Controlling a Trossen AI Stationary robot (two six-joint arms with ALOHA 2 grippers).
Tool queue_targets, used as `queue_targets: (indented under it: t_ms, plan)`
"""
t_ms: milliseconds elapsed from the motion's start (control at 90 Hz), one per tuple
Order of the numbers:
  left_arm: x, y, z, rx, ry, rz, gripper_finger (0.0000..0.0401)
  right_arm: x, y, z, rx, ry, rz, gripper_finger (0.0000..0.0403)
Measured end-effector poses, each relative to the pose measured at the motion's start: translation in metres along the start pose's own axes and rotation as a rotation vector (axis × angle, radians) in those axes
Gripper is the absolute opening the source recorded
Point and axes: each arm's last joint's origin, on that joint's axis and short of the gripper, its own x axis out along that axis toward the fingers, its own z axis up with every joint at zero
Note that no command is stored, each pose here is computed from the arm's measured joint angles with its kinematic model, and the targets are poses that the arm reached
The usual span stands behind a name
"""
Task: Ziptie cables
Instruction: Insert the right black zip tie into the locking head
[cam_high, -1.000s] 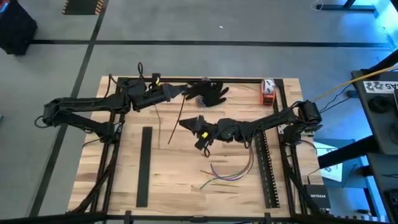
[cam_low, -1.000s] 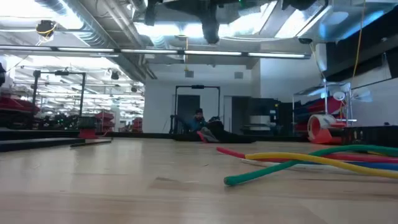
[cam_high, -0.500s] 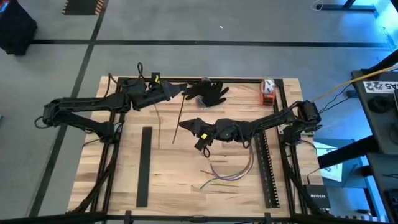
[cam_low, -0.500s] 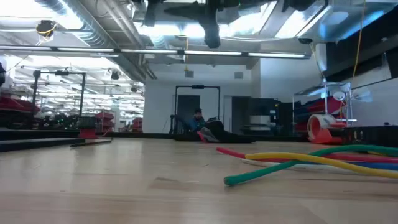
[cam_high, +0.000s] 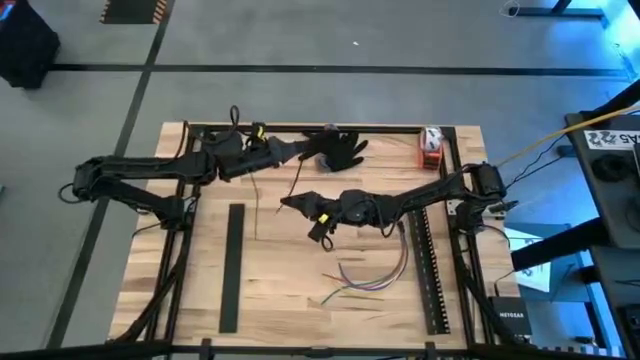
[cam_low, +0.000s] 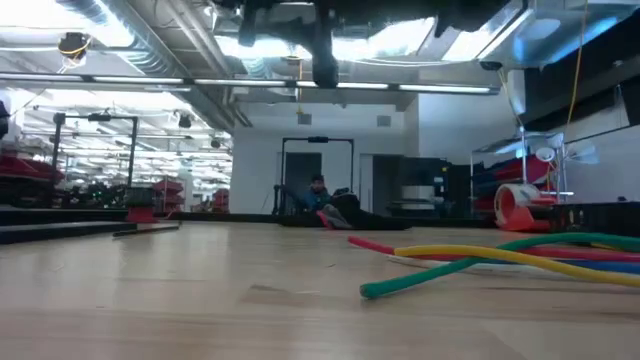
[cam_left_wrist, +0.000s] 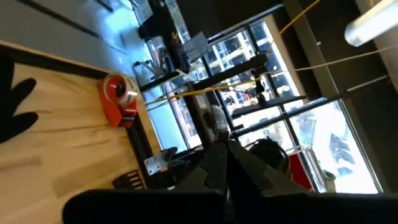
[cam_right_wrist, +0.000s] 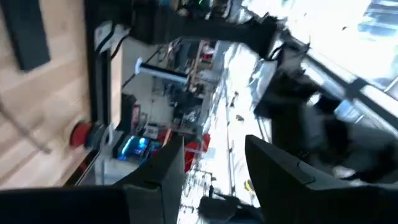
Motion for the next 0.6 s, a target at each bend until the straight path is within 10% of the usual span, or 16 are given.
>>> queue_targets:
  t_ms: [600]
  plan:
    - [-0.021, -0.013, 0.025, 0.047, -0.048, -0.067, 0.0000, -0.011, -0.010, 0.026, 0.047, 0.188, 0.013, 0.0162]
